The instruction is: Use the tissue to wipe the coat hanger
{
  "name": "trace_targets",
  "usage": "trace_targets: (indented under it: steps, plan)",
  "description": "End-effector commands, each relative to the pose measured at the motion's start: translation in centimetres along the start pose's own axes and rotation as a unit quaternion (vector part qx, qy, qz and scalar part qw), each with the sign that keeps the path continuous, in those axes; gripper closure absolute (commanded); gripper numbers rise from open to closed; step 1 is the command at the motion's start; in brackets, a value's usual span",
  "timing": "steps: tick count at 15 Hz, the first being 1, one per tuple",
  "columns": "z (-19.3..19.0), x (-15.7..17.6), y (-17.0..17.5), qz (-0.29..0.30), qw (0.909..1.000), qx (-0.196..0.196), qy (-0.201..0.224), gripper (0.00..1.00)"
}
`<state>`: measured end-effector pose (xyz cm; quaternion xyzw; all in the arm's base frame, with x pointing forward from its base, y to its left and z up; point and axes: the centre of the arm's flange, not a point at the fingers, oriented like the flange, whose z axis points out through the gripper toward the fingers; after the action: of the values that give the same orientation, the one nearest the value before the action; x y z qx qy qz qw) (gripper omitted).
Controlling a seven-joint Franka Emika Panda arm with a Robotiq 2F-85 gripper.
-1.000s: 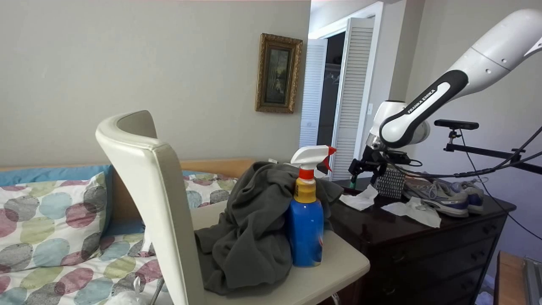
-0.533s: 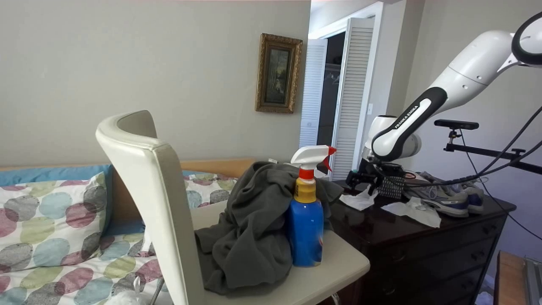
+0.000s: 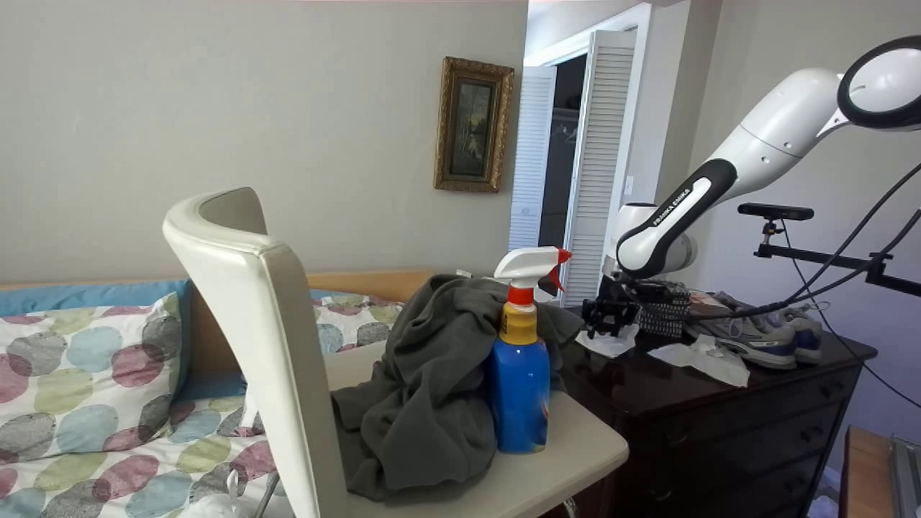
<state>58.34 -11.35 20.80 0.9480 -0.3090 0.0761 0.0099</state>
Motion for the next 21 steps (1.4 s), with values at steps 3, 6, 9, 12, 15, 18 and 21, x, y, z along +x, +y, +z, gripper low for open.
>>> trace_targets:
  steps: [3, 6, 9, 12, 15, 18, 21]
  plan:
    - [1.7, 0.3, -1.5, -0.025, 0.9984, -0.025, -0.043, 0.78]
    - [1.2, 0.3, -1.9, -0.026, 0.9982, -0.032, -0.045, 0.98]
    - [0.0, 0.5, -2.0, -0.008, 0.9989, -0.021, -0.041, 1.0]
    - [-2.2, 2.6, -1.3, 0.036, 0.9994, -0.001, -0.002, 0.99]
    - [-4.8, 6.4, -0.5, 0.065, 0.9971, 0.013, 0.038, 0.99]
    - [-7.3, 10.2, -0.6, 0.074, 0.9943, 0.026, 0.072, 0.99]
    - [-8.2, 9.6, -0.1, 0.066, 0.9948, 0.024, 0.074, 0.97]
